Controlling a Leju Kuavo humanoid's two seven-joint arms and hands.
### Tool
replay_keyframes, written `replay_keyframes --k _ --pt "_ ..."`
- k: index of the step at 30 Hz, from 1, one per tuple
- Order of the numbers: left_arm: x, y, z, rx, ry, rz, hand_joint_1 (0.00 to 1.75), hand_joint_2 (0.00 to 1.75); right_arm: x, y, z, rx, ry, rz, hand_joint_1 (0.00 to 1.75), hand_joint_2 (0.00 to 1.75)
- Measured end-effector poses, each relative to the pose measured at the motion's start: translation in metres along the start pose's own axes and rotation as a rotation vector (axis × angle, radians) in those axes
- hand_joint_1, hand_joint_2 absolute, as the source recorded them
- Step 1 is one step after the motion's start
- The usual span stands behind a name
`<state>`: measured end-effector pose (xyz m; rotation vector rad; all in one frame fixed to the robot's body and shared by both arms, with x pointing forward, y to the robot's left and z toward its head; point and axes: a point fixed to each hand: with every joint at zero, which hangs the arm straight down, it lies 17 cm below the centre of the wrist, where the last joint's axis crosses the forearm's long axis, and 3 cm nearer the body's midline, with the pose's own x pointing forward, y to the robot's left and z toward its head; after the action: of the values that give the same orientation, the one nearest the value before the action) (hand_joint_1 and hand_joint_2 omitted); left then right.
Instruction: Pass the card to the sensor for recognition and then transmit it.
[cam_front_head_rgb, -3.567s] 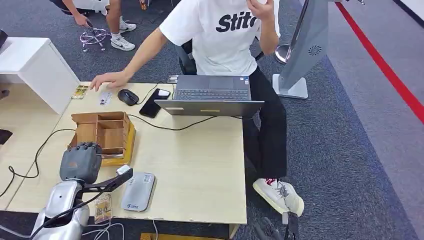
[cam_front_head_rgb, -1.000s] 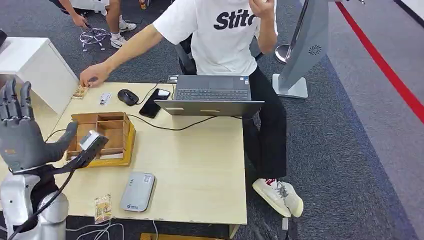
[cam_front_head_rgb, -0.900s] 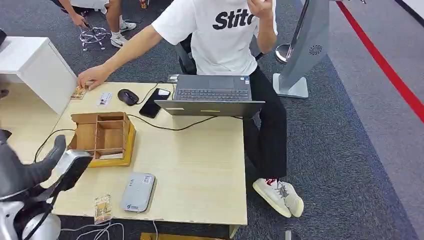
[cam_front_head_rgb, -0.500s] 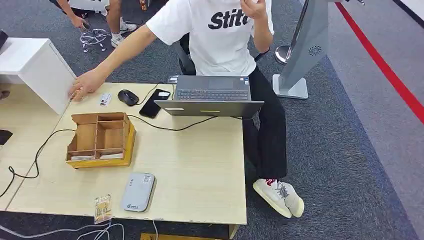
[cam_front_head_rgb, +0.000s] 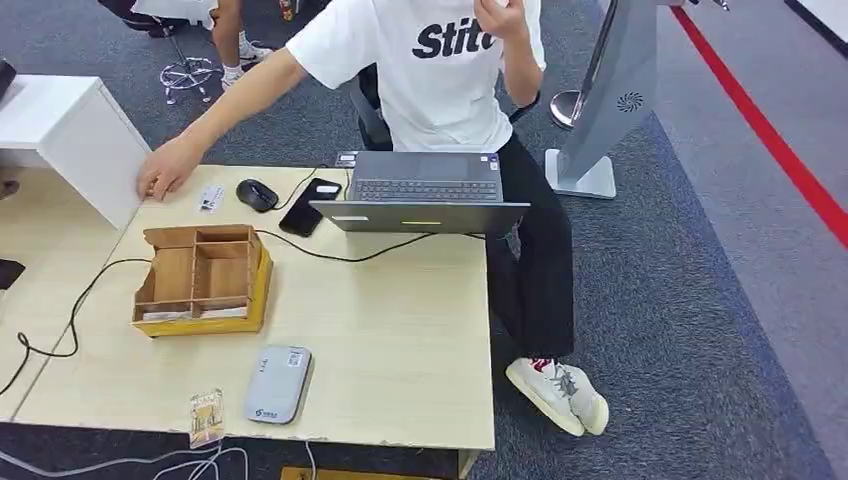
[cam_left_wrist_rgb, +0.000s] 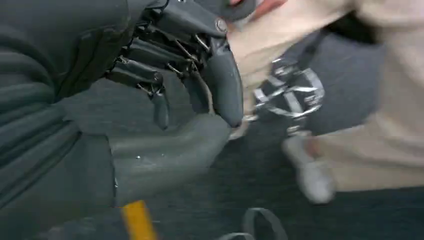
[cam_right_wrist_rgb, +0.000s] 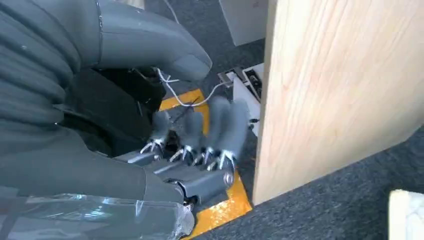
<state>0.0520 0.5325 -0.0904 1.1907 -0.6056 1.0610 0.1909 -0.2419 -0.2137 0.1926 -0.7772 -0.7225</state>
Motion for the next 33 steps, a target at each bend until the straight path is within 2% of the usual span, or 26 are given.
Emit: replay_keyframes --k 3,5,6,7,9,10,12,15,20,33 --pt "-0.033 -0.008 0.010 -0.026 0.077 -0.053 1.75 1.75 0.000 0.000 0.000 -0.002 -0.002 -0.004 1.75 1.75" --pt "-0.052 -0.022 0.019 -0.096 0.132 -0.112 1.75 1.75 0.001 -0.001 0.000 -0.003 -0.004 -0.011 1.75 1.75" --pt "-0.067 -0.033 0.028 -0.152 0.180 -0.154 1.66 1.75 0.001 -0.001 0.000 -0.004 -0.005 -0.013 0.00 1.75" --pt "-0.087 -0.042 0.040 -0.210 0.246 -0.200 0.05 1.75 0.002 -0.001 0.000 -0.002 -0.006 -0.007 0.00 1.75" --pt "-0.134 -0.063 0.074 -0.346 0.390 -0.311 0.00 1.75 0.000 -0.001 -0.001 -0.005 -0.003 0.029 0.00 1.75" --pt "-0.155 -0.077 0.098 -0.458 0.434 -0.389 0.00 1.75 -0.001 -0.002 -0.001 -0.008 0.001 0.053 0.00 1.75" --pt "-0.184 -0.099 0.141 -0.682 0.462 -0.535 0.00 1.75 -0.003 -0.004 -0.001 -0.012 0.013 0.097 0.00 1.75" --pt "-0.202 -0.112 0.176 -0.815 0.487 -0.601 0.00 1.75 -0.007 -0.010 -0.001 -0.018 0.041 0.145 0.00 1.75" --pt "-0.216 -0.116 0.196 -0.911 0.504 -0.640 0.00 1.75 -0.016 -0.021 0.001 -0.028 0.097 0.211 0.00 1.75" --pt "-0.221 -0.119 0.202 -1.068 0.456 -0.695 0.00 1.75 -0.043 -0.055 0.014 -0.057 0.256 0.392 0.00 1.75"
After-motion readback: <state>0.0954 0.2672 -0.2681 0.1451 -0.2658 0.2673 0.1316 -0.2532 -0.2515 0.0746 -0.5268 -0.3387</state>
